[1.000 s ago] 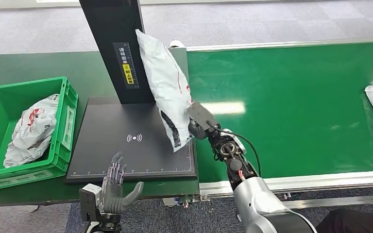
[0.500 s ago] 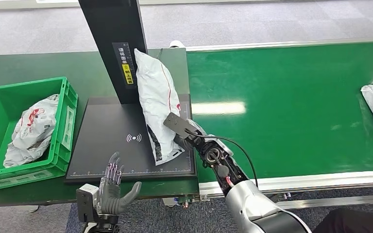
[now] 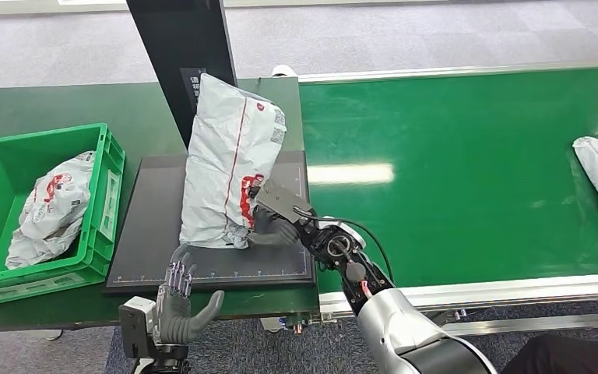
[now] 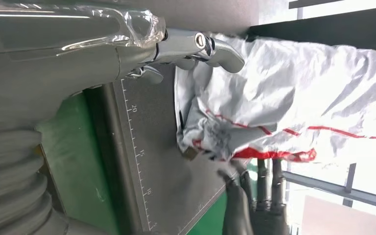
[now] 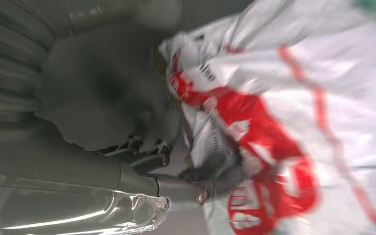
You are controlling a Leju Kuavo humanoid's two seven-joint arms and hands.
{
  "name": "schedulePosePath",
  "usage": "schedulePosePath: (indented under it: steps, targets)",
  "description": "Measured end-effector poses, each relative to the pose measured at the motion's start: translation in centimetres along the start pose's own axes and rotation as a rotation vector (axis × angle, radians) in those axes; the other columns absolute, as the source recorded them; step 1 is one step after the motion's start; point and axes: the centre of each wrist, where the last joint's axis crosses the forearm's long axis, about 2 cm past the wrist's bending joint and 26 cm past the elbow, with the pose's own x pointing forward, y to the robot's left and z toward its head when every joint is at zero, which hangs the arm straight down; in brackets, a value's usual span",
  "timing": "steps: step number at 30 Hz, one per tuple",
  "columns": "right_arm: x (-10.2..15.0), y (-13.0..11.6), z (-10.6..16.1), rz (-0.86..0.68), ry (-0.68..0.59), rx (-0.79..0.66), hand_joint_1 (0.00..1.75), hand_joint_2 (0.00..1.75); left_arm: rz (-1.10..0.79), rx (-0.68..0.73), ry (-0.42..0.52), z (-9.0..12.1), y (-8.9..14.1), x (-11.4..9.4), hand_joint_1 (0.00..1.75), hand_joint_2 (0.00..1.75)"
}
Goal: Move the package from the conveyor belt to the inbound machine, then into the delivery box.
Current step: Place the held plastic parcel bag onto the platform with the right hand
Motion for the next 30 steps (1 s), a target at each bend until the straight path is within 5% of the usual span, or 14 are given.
schedulePosePath:
  steps: [10, 18, 30]
  targets:
    - [0.7, 0.3, -0.3, -0.103, -0.123, 0.052, 0.00, 1.75, -0.073, 0.074, -0.022, 0.4, 0.1, 0.0, 0.00, 1.75]
    - [0.7, 0.6, -0.3, -0.141, -0.328, -0.046, 0.00, 1.75, -0.529, 0.508, -0.266, 0.6, 1.0, 3.8, 0.00, 1.75]
    - [0.1, 2.2, -0.2, -0.210, -0.498, -0.086, 0.00, 1.75, -0.670, 0.561, -0.456, 0.0, 1.1, 7.9, 0.00, 1.75]
